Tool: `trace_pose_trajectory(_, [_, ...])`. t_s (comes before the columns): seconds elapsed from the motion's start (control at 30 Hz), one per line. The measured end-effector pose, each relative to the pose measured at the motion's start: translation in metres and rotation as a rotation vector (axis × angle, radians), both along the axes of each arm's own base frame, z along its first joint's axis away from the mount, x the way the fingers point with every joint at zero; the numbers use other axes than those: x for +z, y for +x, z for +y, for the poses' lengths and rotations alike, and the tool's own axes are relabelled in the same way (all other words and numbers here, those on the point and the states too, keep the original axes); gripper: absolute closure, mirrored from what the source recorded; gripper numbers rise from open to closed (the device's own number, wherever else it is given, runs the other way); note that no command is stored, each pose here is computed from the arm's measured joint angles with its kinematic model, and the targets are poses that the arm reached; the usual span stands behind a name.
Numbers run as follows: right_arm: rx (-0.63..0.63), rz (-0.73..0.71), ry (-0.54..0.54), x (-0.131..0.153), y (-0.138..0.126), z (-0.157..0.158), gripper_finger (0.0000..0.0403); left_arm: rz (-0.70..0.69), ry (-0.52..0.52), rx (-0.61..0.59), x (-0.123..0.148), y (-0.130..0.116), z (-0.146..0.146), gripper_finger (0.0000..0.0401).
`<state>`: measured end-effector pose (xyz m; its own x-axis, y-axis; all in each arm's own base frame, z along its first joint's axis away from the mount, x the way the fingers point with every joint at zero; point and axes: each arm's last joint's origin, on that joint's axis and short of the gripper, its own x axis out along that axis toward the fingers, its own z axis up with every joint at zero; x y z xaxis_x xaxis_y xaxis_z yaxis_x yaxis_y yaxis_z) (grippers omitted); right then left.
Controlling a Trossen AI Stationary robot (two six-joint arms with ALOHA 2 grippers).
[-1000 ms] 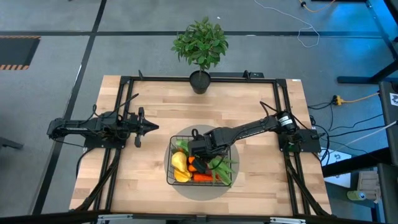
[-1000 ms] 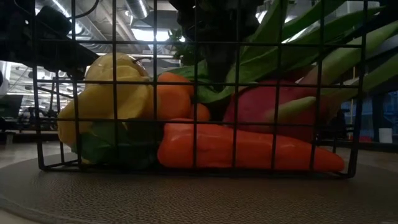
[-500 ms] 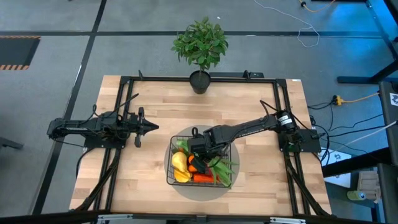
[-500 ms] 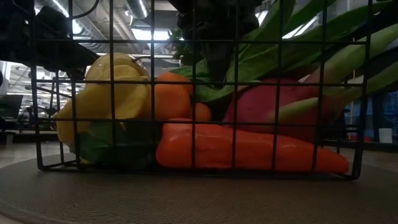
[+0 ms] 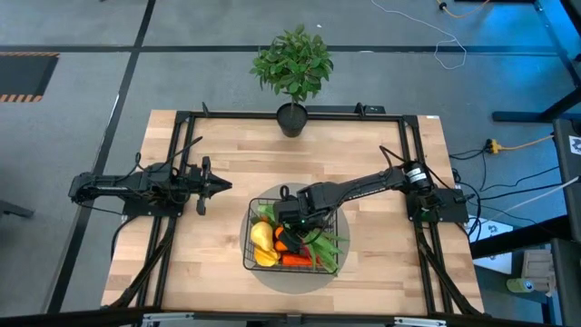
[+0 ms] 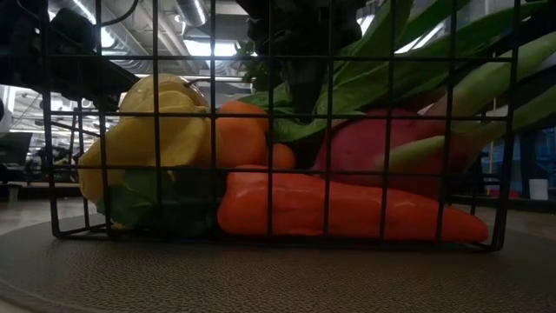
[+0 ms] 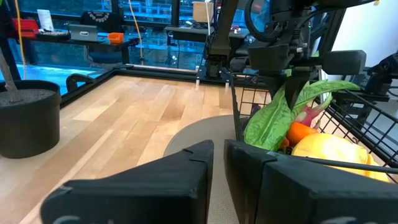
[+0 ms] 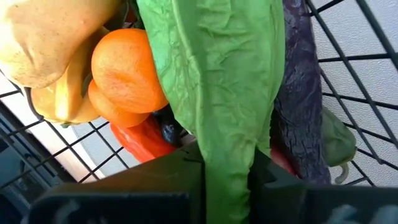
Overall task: Build produce basket
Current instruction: Put the lettuce into the black wire basket
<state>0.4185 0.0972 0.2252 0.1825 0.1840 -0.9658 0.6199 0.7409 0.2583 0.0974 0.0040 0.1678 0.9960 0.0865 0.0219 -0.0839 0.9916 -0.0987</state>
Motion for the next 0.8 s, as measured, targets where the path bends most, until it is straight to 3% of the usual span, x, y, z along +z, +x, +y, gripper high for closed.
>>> trace_pose_trajectory(0.3, [-0.012,-0.015,-0.056,0.000,0.000,-0.001,0.0351,0.000,0.000,0.000,0.000,0.000,0.000,0.0373])
trace_pose_trajectory(0.63, [0.011,-0.024,-0.071,0.001,0.000,-0.002,0.0223,0.000,0.000,0.000,0.000,0.000,0.000,0.0388])
trace_pose_trajectory(0.8, [0.004,-0.082,-0.124,0.018,-0.003,-0.004,0.0205,0.000,0.000,0.000,0.000,0.000,0.000,0.0394])
